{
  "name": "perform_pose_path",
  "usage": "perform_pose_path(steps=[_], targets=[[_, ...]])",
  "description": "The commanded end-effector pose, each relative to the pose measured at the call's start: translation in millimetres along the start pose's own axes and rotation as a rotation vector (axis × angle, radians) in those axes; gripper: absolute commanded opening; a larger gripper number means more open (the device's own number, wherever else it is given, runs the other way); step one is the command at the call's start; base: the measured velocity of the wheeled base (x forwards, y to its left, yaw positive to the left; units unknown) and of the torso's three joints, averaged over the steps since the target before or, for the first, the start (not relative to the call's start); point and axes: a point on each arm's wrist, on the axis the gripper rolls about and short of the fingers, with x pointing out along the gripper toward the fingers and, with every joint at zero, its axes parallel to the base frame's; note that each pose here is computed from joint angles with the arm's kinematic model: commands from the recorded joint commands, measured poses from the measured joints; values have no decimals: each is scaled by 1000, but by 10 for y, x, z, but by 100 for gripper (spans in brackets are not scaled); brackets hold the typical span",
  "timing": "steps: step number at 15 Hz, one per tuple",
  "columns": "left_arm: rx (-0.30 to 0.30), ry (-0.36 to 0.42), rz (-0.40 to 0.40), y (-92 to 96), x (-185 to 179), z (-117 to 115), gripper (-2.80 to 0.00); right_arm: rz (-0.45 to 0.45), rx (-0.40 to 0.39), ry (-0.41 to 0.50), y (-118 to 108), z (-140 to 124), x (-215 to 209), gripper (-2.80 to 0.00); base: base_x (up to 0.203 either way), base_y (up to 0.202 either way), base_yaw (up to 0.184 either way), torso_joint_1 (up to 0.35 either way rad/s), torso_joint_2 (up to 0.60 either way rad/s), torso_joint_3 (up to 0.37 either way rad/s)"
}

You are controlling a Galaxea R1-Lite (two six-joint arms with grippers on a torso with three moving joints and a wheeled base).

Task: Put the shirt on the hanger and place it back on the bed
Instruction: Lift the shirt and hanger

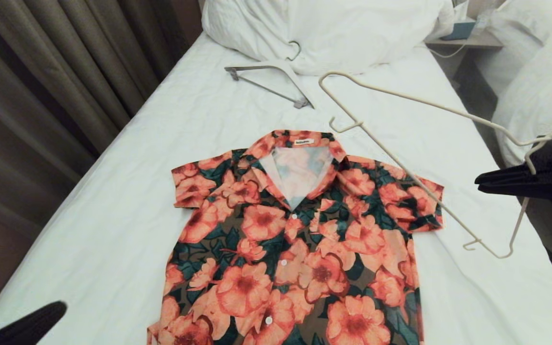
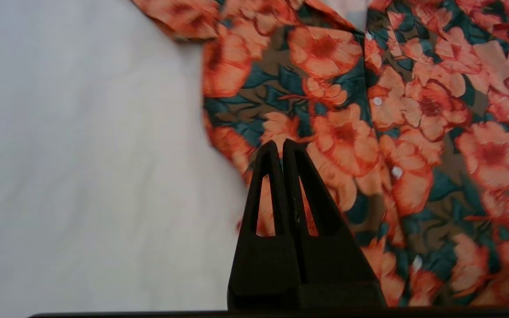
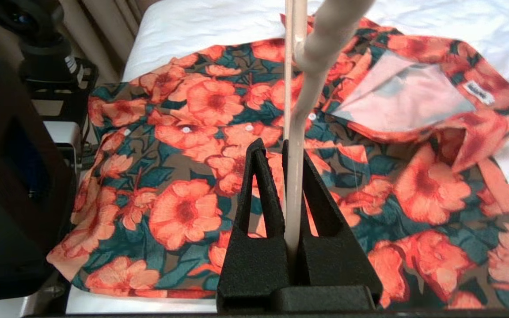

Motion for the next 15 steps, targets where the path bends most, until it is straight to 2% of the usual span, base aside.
perform_pose_path(steps=[1, 4, 5, 7, 9, 12, 14, 15], targets=[[-85, 254, -74, 128, 873, 60, -280, 2, 17, -4, -56, -57, 2, -280, 0, 0, 0, 0, 0, 0], [-147, 323, -211, 89, 1848, 62, -280, -20, 27, 1, -108, -81, -49, -280, 0, 0, 0, 0, 0, 0], [-162, 314, -251, 52, 2168, 79, -280, -35, 35, 6, -148, -115, -86, -280, 0, 0, 0, 0, 0, 0], [-170, 211, -323, -30, 2778, 291, -280, -62, 50, 13, -215, -184, -155, -280, 0, 0, 0, 0, 0, 0], [-177, 143, -367, -97, 3153, 506, -280, -85, 61, 19, -285, -242, -216, -280, 0, 0, 0, 0, 0, 0], [-212, 146, -396, -164, 3540, 634, -280, -123, 79, 29, -389, -337, -327, -280, 0, 0, 0, 0, 0, 0], [-226, 171, -407, -166, 3760, 605, -280, -143, 81, 34, -414, -351, -386, -280, 0, 0, 0, 0, 0, 0], [-232, 176, -403, -122, 3816, 611, 0, -151, 77, 37, -419, -343, -408, -280, 0, 0, 0, 0, 0, 0]])
